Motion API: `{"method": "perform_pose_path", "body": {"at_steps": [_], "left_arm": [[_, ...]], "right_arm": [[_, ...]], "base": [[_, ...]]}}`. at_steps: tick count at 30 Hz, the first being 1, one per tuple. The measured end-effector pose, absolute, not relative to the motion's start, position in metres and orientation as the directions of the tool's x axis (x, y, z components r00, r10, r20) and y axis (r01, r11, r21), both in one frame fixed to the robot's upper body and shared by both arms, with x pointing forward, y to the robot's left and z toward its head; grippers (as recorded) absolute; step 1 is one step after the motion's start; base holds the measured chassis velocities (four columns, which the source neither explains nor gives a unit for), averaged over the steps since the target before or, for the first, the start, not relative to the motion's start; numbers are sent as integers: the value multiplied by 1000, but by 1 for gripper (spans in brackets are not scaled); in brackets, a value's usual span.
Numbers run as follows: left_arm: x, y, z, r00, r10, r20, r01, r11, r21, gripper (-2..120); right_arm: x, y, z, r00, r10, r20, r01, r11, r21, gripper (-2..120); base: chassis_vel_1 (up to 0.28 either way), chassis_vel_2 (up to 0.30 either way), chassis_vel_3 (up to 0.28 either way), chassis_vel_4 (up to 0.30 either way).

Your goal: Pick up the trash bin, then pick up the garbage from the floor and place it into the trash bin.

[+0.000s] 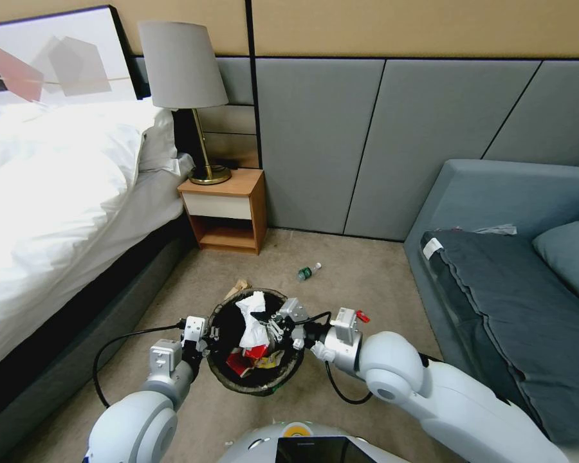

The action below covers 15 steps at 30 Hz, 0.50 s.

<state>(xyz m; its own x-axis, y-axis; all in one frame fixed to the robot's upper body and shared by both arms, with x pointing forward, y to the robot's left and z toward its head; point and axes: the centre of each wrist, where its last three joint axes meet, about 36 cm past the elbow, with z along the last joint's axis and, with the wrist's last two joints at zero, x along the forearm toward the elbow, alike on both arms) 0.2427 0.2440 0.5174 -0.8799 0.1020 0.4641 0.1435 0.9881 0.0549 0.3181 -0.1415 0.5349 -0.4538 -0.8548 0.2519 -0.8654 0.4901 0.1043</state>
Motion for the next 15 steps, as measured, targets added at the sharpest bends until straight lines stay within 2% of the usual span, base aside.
{"method": "perform_pose_path", "body": {"at_steps": [11, 13, 14, 15], "left_arm": [[240, 244, 521, -881, 105, 461, 146, 988, 55, 1], [240, 244, 521, -881, 105, 462, 146, 988, 55, 1], [240, 244, 521, -881, 105, 462, 146, 988, 55, 1], [240, 244, 521, -881, 105, 462, 146, 988, 54, 1]], "right_arm": [[326, -130, 509, -474, -831, 291, -855, 514, 74, 0], [327, -128, 506, -476, -827, 298, -853, 517, 71, 9], [327, -128, 506, -476, -827, 298, -853, 517, 71, 9], [328, -128, 504, -478, -822, 308, -851, 521, 68, 15]], "base": [[0, 0, 0, 0], [0, 0, 0, 0], [0, 0, 0, 0], [0, 0, 0, 0]]}}
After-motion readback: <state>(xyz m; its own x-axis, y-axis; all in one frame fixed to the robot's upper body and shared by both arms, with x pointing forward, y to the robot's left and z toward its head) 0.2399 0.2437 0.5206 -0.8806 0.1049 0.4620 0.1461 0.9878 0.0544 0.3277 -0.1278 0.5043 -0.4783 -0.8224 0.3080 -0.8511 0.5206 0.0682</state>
